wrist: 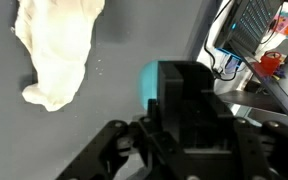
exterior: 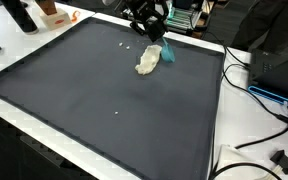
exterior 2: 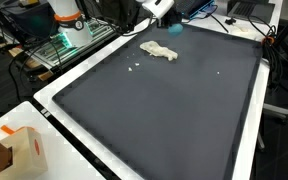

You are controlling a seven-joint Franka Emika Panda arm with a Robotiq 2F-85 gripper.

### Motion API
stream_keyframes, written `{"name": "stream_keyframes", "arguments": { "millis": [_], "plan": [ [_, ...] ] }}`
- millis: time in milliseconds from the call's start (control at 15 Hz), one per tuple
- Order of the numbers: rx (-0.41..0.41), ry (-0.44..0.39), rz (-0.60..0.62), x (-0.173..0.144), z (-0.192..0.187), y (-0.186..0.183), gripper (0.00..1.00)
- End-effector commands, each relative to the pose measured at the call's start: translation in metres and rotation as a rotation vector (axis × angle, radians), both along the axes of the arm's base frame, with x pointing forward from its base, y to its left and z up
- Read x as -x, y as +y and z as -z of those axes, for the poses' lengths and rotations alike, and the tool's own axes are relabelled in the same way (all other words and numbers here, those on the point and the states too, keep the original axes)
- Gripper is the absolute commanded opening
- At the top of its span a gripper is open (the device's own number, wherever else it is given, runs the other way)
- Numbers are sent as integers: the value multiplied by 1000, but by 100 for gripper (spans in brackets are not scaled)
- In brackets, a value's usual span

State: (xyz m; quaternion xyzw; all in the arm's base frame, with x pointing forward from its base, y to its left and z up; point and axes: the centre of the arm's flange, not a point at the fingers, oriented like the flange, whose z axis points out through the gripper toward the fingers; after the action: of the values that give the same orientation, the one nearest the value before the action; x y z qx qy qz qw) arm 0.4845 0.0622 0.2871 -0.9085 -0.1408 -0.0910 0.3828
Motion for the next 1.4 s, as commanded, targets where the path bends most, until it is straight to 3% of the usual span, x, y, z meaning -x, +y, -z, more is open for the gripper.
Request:
{"name": "stream_keyframes", "arguments": {
  "millis": [0, 733, 1333],
  "plan": [
    [-44, 4, 34, -3, 14, -11, 25],
    [-68, 65, 90, 7, 38, -36, 25],
    [-43, 81, 121, 12, 35, -43, 25]
  ]
}}
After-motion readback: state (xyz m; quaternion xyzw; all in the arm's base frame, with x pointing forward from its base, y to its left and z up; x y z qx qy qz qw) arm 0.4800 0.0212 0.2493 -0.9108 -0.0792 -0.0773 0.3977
